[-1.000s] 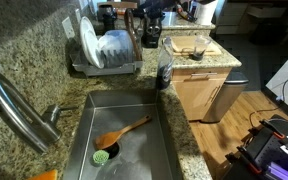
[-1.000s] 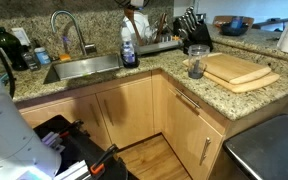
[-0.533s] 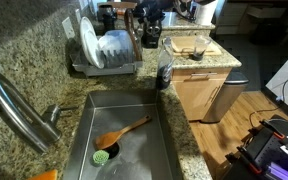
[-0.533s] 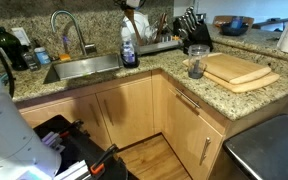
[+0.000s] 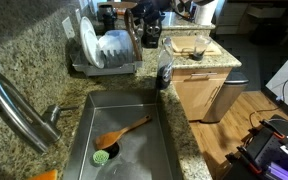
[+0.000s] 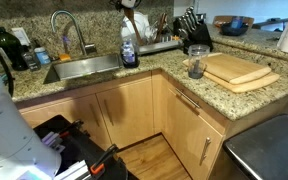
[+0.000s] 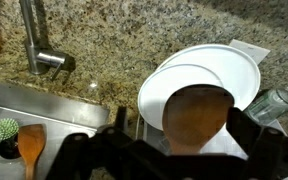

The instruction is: Move the wooden spoon from the dish rack to the blender cup

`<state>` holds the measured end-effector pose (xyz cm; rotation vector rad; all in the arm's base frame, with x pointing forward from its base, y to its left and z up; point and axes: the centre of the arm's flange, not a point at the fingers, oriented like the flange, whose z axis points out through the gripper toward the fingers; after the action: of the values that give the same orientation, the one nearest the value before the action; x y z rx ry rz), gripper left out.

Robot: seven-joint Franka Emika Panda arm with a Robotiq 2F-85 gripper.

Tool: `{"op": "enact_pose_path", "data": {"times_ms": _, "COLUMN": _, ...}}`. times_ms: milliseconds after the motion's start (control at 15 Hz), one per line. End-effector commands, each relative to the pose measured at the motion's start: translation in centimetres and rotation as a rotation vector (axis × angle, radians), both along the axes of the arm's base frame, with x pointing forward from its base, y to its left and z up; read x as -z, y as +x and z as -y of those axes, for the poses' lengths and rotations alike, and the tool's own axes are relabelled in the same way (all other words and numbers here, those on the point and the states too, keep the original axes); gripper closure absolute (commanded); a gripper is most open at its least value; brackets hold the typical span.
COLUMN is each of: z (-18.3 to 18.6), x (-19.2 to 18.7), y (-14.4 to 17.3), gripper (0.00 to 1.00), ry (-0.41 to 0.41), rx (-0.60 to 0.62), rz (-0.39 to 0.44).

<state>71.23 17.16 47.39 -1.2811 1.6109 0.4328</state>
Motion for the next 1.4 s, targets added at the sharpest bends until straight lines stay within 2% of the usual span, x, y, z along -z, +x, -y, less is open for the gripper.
{"op": "enact_pose_path", "data": {"times_ms": 0, "z": -0.9, "x": 1.0, "y": -0.2, "gripper": 0.0, "ry": -0.004, "rx": -0.011, "rz": 0.055}}
{"op": "enact_pose_path", "data": {"times_ms": 333, "z": -3.1, "x": 2.6, "y": -0.9, "gripper": 0.0, "ry": -0.002, "rx": -0.037, "rz": 0.172}}
{"op": "enact_pose_path", "data": {"times_ms": 400, "z": -2.4, "x": 1.4, "y": -0.3, "gripper": 0.0, "ry": 0.0, "rx": -0.035, "rz": 0.116}}
{"op": "enact_pose_path", "data": {"times_ms": 533, "z": -2.7, "x": 1.9, "y": -0.3, "gripper": 0.0, "ry": -0.008, "rx": -0.036, "rz": 0.143}}
{"op": "enact_pose_path", "data": {"times_ms": 667, "z": -2.2, "x": 1.3, "y": 0.2, "gripper": 0.0, "ry": -0.07, "rx": 0.011, "rz": 0.258}}
{"op": "enact_pose_path", "data": {"times_ms": 933, "z": -1.1, "x": -1.1, "y": 1.3, "gripper": 0.0, "ry": -0.129, "rx": 0.113, "rz": 0.353}}
{"op": "enact_pose_path", "data": {"times_ms": 1000, "z": -1.1, "x": -0.7, "y": 0.6, "gripper": 0.0, "ry": -0.114, "rx": 0.073, "rz": 0.304}}
{"op": "enact_pose_path", "data": {"times_ms": 1267, "z": -0.9, "x": -1.7, "y": 0.7, "gripper": 0.0, "ry": -0.121, "rx": 0.094, "rz": 0.328}}
{"op": "enact_pose_path", "data": {"times_ms": 1333, "z": -0.9, "x": -1.6, "y": 1.1, "gripper": 0.0, "ry": -0.117, "rx": 0.107, "rz": 0.292}}
